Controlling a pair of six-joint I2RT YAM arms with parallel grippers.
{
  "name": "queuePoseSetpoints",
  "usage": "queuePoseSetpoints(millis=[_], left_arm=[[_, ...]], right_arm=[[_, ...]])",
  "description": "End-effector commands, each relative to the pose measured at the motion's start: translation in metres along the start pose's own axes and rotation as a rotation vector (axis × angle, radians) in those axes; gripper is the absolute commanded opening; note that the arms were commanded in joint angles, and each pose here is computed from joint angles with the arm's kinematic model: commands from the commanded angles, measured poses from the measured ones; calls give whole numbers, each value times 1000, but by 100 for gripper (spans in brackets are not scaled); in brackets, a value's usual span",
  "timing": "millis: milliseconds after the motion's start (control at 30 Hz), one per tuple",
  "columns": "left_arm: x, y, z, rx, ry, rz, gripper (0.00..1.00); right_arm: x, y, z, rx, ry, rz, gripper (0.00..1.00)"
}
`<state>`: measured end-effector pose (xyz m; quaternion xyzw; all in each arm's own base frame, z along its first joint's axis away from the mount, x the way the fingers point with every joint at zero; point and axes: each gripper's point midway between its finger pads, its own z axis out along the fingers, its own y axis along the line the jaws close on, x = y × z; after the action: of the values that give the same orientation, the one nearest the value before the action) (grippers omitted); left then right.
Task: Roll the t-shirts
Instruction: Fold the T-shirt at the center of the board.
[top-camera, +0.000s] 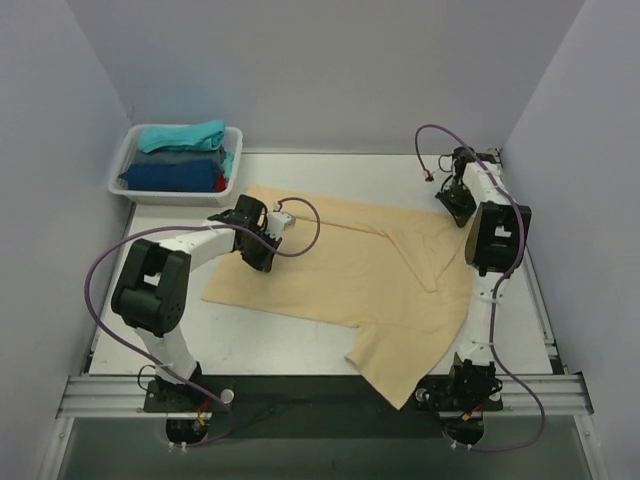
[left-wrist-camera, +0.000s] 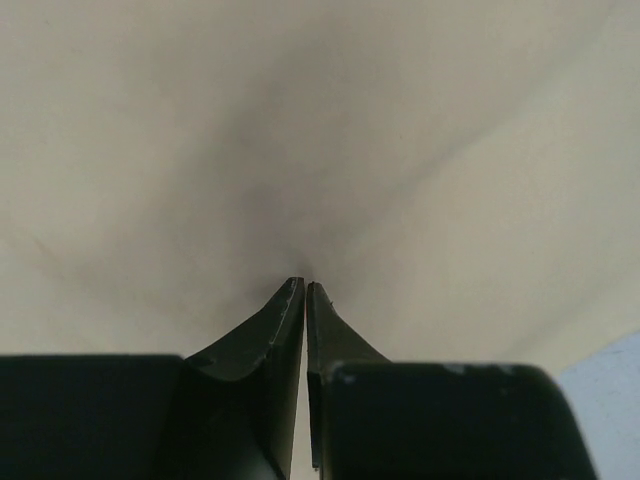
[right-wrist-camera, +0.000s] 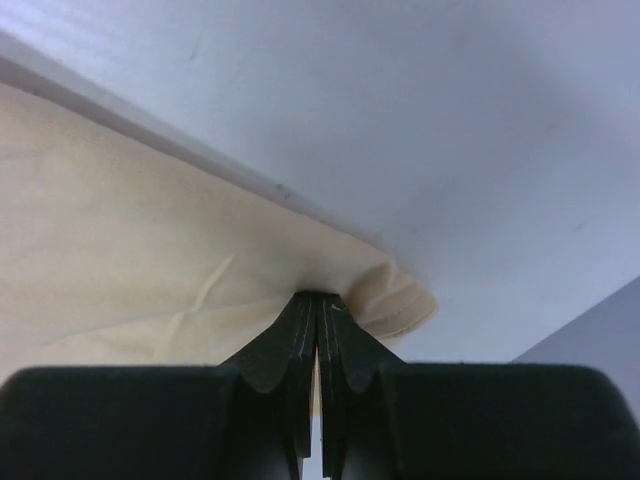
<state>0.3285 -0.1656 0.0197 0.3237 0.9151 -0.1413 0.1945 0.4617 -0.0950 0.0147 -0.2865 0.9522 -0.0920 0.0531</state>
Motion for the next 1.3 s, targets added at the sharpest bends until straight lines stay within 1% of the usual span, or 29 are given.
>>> queuePoseSetpoints(millis=[0,33,133,233,267,300,333,367,400,433,467,500,533,567,600,633,667,800,933,1000,1067,1267], left_arm=[[2,-27,-3,35,-20,60,15],[5,-33,-2,45,-13,64,15],[3,-48,-2,60,-15,89,15],[-18,-50,-14,49,-58,83,16],[-41,-45,-26,28,-108,93,16],[-54,-40,-34,9,-134,105,21],[-65,-25,-43,-24,-164,87,23],[-94,-14,-57,-46,-229,81,26],[-105,-2,-64,-64,-256,65,33],[-113,20,-71,-103,-276,31,38],[-120,35,-69,-126,-284,0,42],[-142,50,-82,-159,-342,-6,45],[-144,73,-79,-198,-342,-39,51],[-150,84,-78,-223,-351,-40,53],[-168,95,-86,-257,-388,-27,54],[-166,107,-75,-280,-364,-31,55],[-170,114,-72,-289,-363,-16,55],[-188,128,-53,-314,-366,9,55],[-199,155,-32,-415,-365,-6,57],[-198,166,-24,-466,-347,-12,57],[-202,177,-27,-526,-358,-19,58],[-194,189,-21,-578,-311,14,57]], right_arm=[[-13,-37,3,98,14,-76,1],[-17,-39,12,100,14,-86,0],[-34,-51,14,140,-30,-117,0],[-52,-57,3,178,-90,-121,0],[-59,-57,-5,188,-112,-119,0],[-65,-60,-16,203,-141,-107,0],[-73,-62,-38,219,-198,-70,0],[-78,-62,-51,224,-233,-49,0],[-79,-57,-58,216,-255,-29,3],[-86,-56,-84,215,-327,15,17],[-87,-51,-92,202,-352,38,26],[-87,-45,-99,187,-373,53,36],[-85,-40,-111,180,-401,74,53],[-85,-35,-116,162,-418,127,55],[-84,-32,-120,154,-428,151,57],[-79,-26,-122,140,-422,172,57],[-79,-20,-124,124,-425,198,57],[-69,3,-124,67,-393,238,57],[-63,23,-125,11,-369,256,56],[-62,31,-126,-7,-362,253,55],[-61,34,-125,-21,-353,251,55],[-63,39,-118,-36,-334,247,55]])
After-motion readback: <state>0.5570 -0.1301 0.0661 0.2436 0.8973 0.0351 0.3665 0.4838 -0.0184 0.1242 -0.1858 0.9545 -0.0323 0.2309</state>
